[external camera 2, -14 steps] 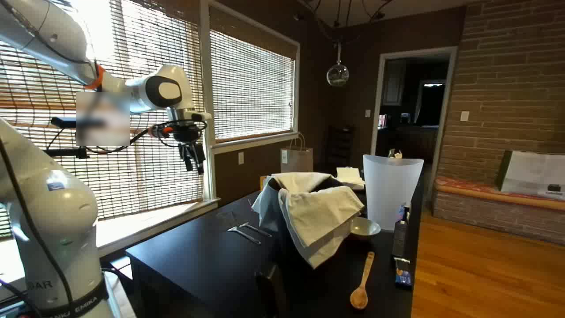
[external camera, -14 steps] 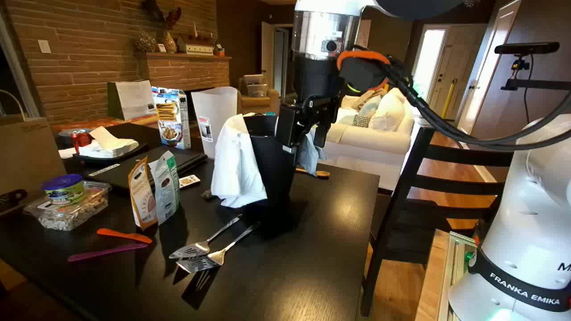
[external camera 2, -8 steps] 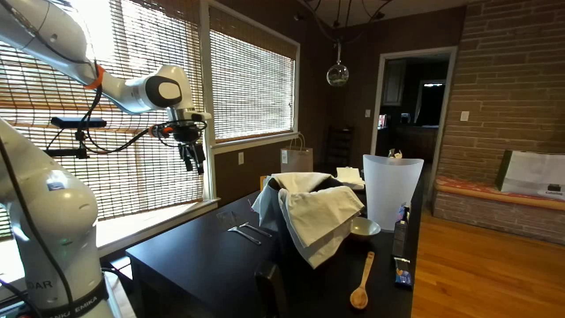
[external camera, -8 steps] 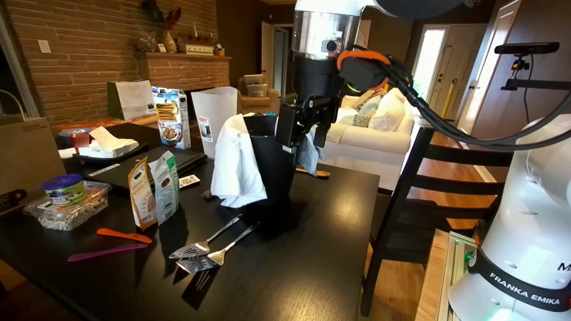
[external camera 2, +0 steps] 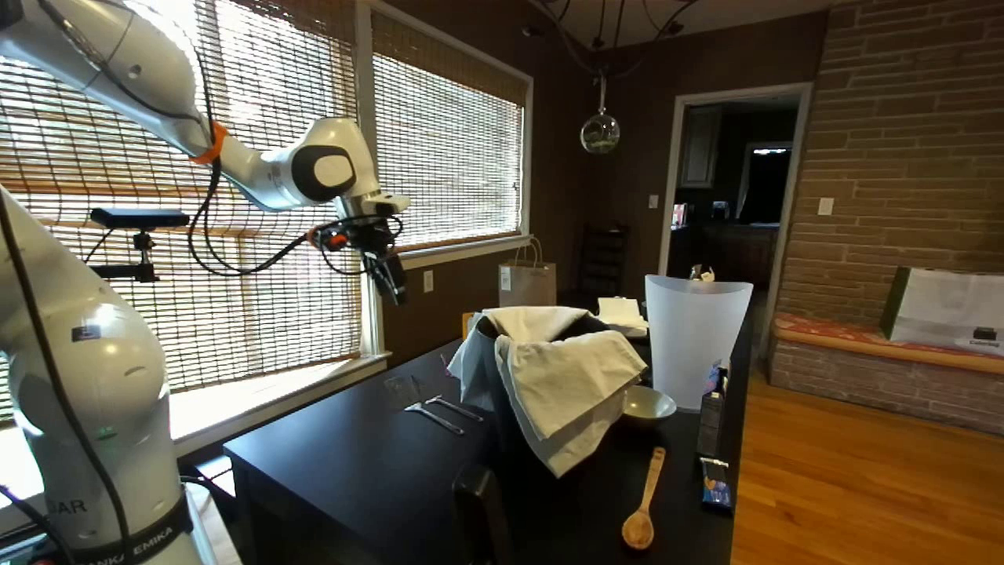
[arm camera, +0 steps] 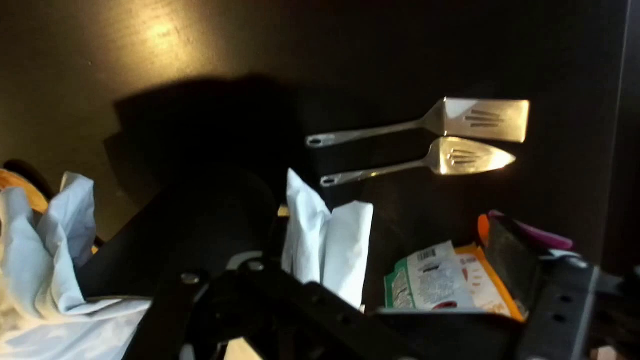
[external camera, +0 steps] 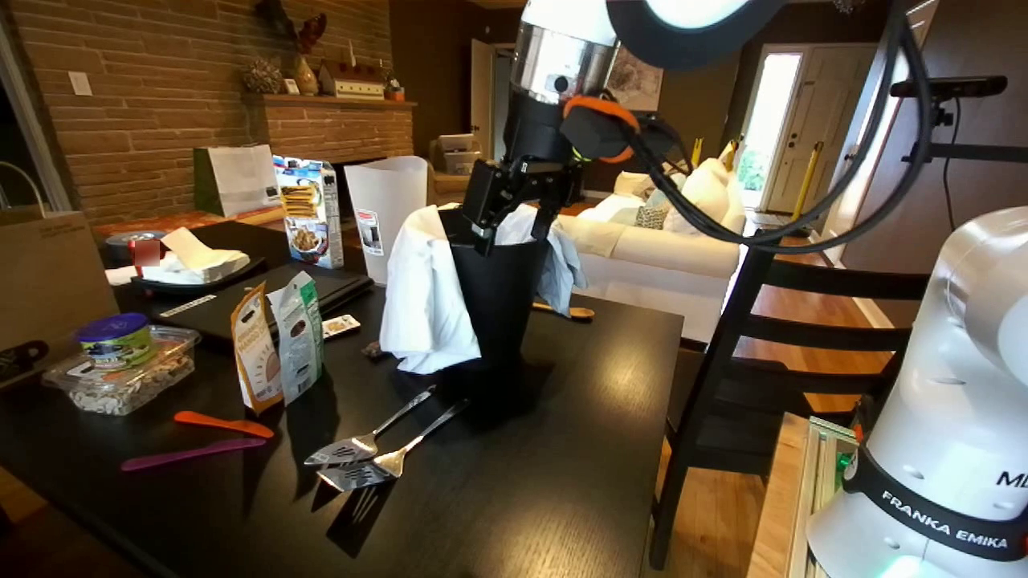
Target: Remove the left and right towels out of the bin
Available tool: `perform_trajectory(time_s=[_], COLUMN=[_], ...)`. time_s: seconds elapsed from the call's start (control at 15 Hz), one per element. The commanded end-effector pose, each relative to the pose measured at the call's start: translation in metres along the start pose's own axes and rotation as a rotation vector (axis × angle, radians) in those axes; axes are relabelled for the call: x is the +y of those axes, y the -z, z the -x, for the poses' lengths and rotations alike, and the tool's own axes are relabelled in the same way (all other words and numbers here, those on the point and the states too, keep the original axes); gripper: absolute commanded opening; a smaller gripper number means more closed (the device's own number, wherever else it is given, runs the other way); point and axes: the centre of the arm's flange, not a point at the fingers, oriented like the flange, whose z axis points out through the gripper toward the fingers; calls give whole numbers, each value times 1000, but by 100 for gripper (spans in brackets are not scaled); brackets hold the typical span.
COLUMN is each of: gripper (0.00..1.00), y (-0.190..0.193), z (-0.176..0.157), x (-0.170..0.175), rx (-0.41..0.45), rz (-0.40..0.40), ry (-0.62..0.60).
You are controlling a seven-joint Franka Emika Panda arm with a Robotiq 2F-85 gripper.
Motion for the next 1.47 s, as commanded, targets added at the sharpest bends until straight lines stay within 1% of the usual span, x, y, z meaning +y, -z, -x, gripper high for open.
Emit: perform_trajectory(time_s=[0.0,0.13,0.27,0.4,0.6,0.67,0.8,1.07,1.2,1.4], gripper=[100,100,100,100,100,100,100,100,100,100], y=[-28,-38,-46,-55,-73,-58,-68,-70,-81,-102], z=[-61,-94,-118,-140,-157,-133,-143,-147,-160,-175], x=[25,50,74,95,117,120,127,126,132,146], rx=[111,171,212,227,225,220,221,221,203,122], rz=[-1,19,51,81,164,122,142,140,118,68], ry=[-74,-122,-168,-211,-262,-227,-246,-252,-282,-338])
